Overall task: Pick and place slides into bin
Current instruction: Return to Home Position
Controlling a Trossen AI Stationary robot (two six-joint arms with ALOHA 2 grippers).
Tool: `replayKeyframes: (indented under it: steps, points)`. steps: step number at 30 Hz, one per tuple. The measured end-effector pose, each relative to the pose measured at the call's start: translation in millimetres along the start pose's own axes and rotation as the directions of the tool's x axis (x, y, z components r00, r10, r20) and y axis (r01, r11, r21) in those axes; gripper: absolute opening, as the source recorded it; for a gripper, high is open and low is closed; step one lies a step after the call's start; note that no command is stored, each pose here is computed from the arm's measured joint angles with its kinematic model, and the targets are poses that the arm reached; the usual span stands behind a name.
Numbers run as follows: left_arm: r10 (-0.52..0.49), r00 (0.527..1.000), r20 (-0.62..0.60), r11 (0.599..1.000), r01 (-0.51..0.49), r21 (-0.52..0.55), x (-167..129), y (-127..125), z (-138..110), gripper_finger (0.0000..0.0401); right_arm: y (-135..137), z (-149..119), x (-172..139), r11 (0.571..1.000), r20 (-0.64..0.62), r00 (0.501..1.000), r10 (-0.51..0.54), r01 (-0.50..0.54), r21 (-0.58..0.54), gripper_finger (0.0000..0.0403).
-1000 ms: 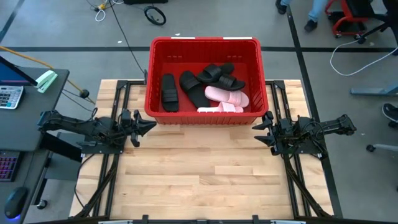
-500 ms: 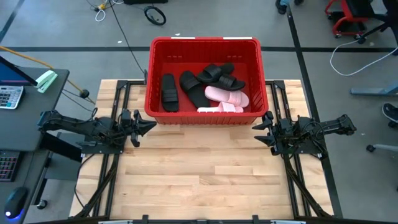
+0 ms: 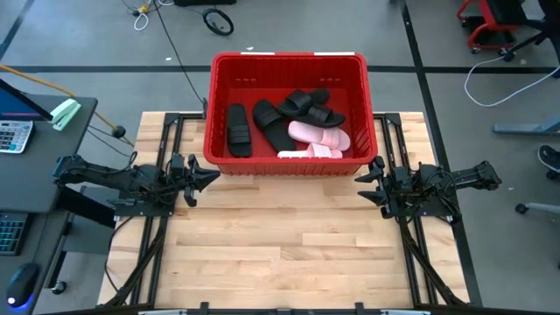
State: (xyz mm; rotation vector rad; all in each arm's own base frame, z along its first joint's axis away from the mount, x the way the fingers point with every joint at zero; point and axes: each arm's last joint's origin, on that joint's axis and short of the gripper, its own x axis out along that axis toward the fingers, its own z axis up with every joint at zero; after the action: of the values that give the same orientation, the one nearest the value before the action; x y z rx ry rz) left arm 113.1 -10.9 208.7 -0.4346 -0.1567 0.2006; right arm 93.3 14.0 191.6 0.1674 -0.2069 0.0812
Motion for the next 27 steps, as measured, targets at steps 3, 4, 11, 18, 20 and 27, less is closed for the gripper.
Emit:
replayKeyframes:
  steps: [3,4,11,18,20,27]
  points:
    - [0.000,1.000,0.000,1.000,0.000,0.001,0.0,0.0,0.0,0.0028,0.0,-0.1,0.0,1.000,0.000,1.000,0.000,0.000,0.000,0.0206]
    - [0.000,1.000,0.000,1.000,0.000,0.000,0.0,0.0,0.0,0.0028,0.0,-0.1,0.0,1.000,0.000,1.000,0.000,0.000,0.000,0.0206]
    - [-0.001,1.000,0.001,1.000,0.001,0.011,0.0,-0.1,0.1,0.0038,0.0,0.0,0.0,1.000,0.000,1.000,0.000,0.000,0.000,0.0206]
    - [-0.003,1.000,0.007,1.000,0.002,0.014,0.0,-0.3,0.8,0.0036,0.0,0.0,0.0,1.000,0.000,1.000,0.000,0.000,0.000,0.0206]
    - [-0.001,1.000,0.002,0.996,0.001,0.091,0.0,-0.1,0.3,0.0033,0.0,0.0,0.0,1.000,0.000,1.000,0.001,-0.001,0.000,0.0206]
    - [0.015,0.999,-0.043,0.980,-0.006,0.198,-0.2,1.4,-4.3,0.0031,0.0,0.0,0.0,1.000,0.000,1.000,0.000,0.000,0.000,0.0206]
